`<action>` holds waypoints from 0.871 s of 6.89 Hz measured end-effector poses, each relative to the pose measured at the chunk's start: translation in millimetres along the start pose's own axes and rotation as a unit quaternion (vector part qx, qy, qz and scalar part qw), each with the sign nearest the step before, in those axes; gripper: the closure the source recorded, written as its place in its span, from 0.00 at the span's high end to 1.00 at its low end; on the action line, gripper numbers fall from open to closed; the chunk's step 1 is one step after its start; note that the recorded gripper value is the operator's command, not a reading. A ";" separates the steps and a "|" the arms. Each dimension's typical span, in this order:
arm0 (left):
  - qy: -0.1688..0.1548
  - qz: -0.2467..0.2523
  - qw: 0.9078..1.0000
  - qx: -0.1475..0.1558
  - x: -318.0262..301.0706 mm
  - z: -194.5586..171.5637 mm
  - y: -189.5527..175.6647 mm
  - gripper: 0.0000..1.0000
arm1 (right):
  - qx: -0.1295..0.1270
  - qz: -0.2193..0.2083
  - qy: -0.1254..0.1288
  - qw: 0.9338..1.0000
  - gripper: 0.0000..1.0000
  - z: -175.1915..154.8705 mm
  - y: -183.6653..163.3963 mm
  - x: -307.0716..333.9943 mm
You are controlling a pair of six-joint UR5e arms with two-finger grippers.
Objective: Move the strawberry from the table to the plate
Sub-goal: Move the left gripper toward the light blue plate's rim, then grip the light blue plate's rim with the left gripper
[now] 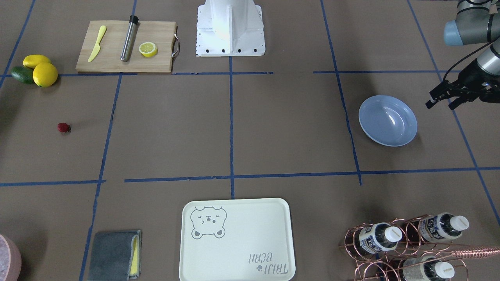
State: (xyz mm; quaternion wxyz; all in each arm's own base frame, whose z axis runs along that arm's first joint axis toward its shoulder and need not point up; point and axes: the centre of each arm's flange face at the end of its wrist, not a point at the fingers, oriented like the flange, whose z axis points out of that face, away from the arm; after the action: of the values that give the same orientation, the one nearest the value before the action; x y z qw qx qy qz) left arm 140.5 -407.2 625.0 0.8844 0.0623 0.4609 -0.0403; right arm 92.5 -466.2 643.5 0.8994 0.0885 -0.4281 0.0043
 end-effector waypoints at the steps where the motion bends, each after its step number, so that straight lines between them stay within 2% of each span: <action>1: -0.012 0.002 1.000 0.003 2.6 15.1 5.2 0.93 | 0.000 -0.001 -0.001 1.000 1.00 -0.4 -0.3 -1.1; 3: -0.028 0.005 1.000 0.008 17.4 42.6 9.9 0.91 | 0.002 -0.003 -0.002 1.000 1.00 -1.6 -0.9 -3.1; 4: -0.032 0.007 0.999 0.009 21.5 51.9 9.1 0.85 | 0.002 -0.003 -0.002 1.000 1.00 -1.7 -0.9 -3.3; 6: -0.034 0.009 0.999 0.009 24.1 60.6 7.0 0.67 | 0.002 -0.003 -0.002 1.000 1.00 -2.0 -1.1 -3.6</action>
State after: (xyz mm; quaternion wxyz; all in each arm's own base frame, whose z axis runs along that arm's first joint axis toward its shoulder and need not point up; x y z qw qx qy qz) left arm 204.2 -409.5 640.2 0.8995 0.0729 0.4292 -0.0386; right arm 91.9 -466.7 639.3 0.8982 0.0918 -0.4299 0.0020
